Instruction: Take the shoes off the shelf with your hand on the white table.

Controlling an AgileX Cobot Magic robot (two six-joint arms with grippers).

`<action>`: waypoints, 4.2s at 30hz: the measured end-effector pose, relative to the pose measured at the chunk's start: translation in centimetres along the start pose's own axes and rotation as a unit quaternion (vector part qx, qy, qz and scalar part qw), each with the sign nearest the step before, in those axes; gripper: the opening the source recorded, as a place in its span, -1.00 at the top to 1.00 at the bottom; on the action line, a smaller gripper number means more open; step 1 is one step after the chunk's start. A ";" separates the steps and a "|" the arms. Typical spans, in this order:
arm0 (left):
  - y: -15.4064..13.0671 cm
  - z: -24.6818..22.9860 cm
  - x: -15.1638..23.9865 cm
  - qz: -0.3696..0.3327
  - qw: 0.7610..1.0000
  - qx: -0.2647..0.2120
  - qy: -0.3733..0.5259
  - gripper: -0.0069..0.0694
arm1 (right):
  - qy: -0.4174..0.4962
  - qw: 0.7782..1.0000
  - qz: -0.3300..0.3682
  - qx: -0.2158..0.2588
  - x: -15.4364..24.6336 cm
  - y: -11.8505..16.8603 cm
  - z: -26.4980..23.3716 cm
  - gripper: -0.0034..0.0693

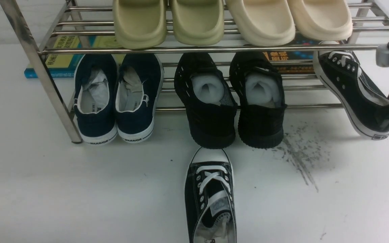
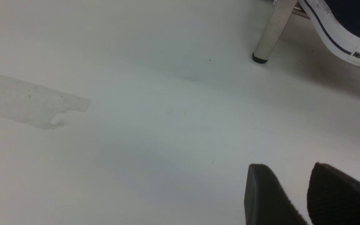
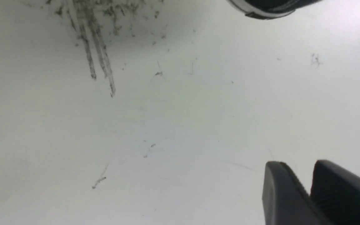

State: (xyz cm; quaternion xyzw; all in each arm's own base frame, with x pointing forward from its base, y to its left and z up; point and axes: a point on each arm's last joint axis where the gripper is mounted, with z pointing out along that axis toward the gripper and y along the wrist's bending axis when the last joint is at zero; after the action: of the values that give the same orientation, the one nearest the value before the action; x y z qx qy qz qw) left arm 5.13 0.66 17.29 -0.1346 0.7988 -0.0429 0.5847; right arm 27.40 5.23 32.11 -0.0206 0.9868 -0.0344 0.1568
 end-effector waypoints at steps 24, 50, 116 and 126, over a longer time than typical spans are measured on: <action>0.0 0.0 0.0 0.000 1.000 0.000 0.000 0.19 | -0.117 0.987 -0.108 0.037 -5.4 1.1 6.8 -0.29; 0.0 0.0 0.0 0.000 1.000 0.000 0.000 0.19 | -0.080 0.983 -0.149 0.066 -4.8 2.0 7.4 0.90; 0.0 0.0 0.0 0.000 1.000 0.000 0.000 0.19 | 0.006 0.988 -0.089 -0.127 8.0 17.4 6.1 0.88; 0.0 0.0 0.0 0.000 1.000 0.000 0.000 0.19 | 0.003 0.986 -0.094 -0.137 8.0 17.7 6.2 0.88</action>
State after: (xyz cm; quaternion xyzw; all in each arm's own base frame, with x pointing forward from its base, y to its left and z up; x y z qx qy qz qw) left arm 5.13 0.66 17.29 -0.1346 0.7988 -0.0429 0.5847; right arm 21.22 22.05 22.48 -0.1342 0.9764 0.0862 0.1456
